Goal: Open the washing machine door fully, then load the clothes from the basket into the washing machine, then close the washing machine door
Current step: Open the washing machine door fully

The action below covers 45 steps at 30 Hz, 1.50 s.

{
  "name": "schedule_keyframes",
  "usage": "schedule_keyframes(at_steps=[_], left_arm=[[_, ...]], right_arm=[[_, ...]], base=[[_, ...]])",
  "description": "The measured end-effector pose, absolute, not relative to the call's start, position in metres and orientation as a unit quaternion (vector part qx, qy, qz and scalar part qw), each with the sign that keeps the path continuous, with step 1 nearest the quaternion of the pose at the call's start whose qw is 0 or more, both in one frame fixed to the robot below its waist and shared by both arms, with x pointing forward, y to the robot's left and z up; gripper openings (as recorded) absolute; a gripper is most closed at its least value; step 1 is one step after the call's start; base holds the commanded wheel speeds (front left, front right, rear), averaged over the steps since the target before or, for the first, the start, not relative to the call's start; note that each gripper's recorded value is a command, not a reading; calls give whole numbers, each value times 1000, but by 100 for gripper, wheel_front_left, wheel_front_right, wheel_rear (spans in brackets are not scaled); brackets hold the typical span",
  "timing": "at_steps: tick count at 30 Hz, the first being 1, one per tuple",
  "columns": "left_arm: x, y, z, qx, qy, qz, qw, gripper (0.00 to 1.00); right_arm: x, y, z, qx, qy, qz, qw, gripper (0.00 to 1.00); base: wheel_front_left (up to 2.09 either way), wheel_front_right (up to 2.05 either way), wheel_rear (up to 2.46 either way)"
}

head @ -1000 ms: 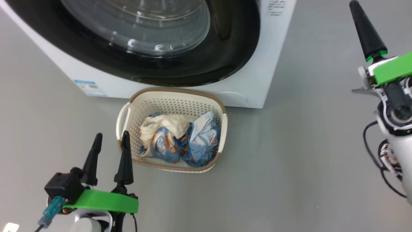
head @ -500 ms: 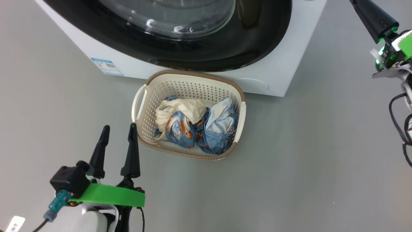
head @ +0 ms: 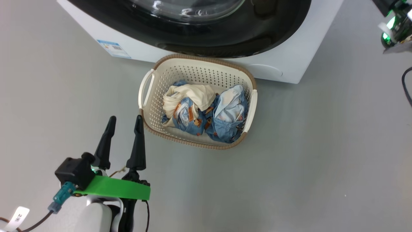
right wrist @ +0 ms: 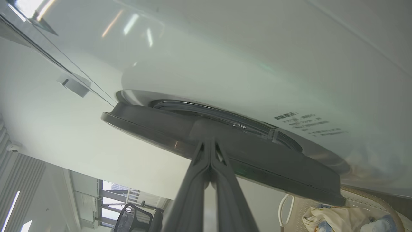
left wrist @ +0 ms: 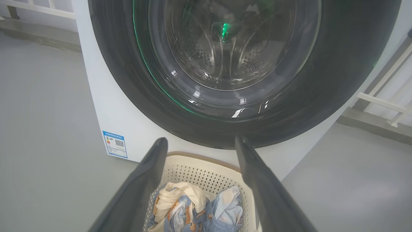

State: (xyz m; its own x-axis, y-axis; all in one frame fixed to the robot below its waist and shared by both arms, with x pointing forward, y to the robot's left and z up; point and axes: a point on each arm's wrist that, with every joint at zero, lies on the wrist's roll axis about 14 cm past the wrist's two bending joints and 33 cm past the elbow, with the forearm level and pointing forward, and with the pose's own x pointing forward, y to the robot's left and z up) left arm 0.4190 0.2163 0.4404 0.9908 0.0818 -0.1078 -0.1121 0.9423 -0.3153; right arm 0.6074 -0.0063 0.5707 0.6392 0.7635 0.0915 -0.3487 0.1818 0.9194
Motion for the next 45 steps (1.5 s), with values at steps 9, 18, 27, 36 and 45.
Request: schedule_keyframes(at_steps=[9, 18, 27, 36, 45], left_arm=[[425, 216, 432, -164, 57, 47, 984, 100], [429, 216, 428, -171, 60, 49, 982, 100], [430, 220, 430, -177, 57, 54, 981, 100], [429, 219, 430, -179, 58, 55, 981, 100], [430, 217, 436, -181, 49, 50, 981, 100]], right_arm=[[620, 10, 560, 509, 221, 390, 735, 0], [631, 27, 550, 492, 233, 399, 738, 0], [634, 39, 546, 492, 239, 406, 732, 0], [634, 48, 548, 489, 244, 416, 727, 0], [621, 57, 550, 467, 261, 431, 727, 0]], base=[[0, 0, 0], [0, 0, 0], [0, 0, 0], [0, 0, 0], [0, 0, 0]])
